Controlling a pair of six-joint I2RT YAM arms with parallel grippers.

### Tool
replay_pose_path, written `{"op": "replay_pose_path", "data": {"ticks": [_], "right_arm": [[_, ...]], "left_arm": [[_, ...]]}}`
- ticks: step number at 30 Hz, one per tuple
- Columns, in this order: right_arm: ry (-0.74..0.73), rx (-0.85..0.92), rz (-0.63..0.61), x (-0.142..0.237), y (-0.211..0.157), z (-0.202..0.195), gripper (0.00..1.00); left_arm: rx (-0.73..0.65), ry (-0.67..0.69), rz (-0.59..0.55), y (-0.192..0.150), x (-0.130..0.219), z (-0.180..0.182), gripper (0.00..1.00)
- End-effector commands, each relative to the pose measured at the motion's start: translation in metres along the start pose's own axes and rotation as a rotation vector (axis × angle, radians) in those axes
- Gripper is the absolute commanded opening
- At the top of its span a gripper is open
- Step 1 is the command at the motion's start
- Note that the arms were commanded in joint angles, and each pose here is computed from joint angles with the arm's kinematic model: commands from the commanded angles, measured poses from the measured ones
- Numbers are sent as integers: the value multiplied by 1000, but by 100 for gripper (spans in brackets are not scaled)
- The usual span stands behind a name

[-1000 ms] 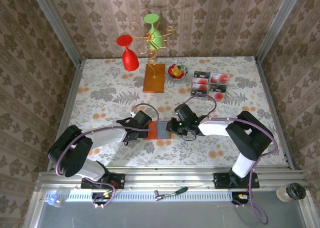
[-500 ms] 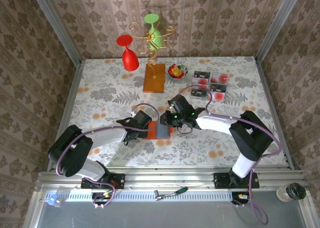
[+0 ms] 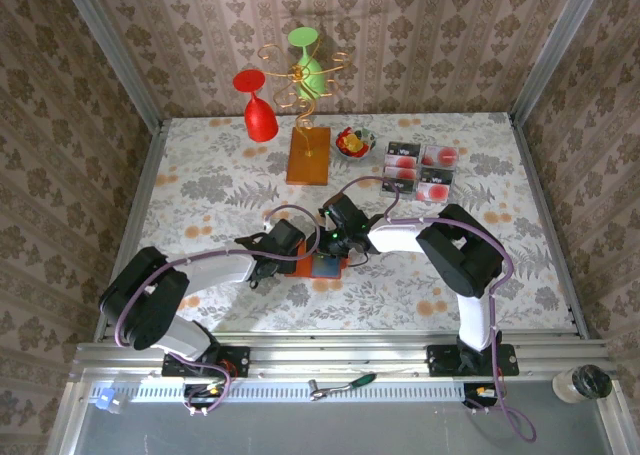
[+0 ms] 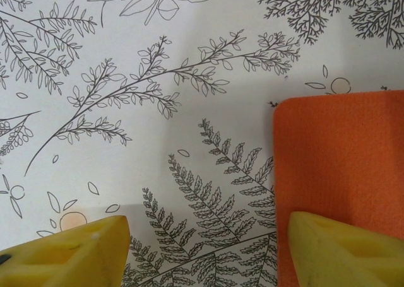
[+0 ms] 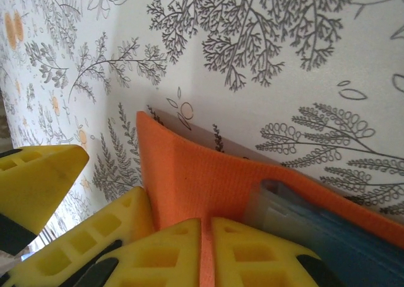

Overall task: Put the credit cards into the card holder
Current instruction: Press the card holder at the center of the table.

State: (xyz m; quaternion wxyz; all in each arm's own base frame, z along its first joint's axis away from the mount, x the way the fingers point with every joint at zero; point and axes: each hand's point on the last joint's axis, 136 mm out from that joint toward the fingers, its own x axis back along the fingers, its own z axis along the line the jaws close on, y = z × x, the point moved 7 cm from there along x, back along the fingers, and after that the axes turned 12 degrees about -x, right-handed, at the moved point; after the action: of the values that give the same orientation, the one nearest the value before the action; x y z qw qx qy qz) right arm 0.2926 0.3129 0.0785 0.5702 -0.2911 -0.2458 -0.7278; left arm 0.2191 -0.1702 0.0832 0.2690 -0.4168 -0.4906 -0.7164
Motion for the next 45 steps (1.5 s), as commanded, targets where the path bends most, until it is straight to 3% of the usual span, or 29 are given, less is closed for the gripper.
{"op": "replay_pose_path", "data": {"ticks": [1,12,28,45], "right_arm": [[-3,-7,28,-7,-5,-5,15],[-68,-20,18,-6,-8,-20,15],[-53,45,-26,25,-3,3,14],[-184,40,-31,35,-4,-40,12]], "left_arm": [[-20,5,10,2,0,-2,68],[-14,-69,-85,24,34,-1,76],[29,-11,22,-20,-6,0,72],[50,-28,10,-27,-3,-1,71]]}}
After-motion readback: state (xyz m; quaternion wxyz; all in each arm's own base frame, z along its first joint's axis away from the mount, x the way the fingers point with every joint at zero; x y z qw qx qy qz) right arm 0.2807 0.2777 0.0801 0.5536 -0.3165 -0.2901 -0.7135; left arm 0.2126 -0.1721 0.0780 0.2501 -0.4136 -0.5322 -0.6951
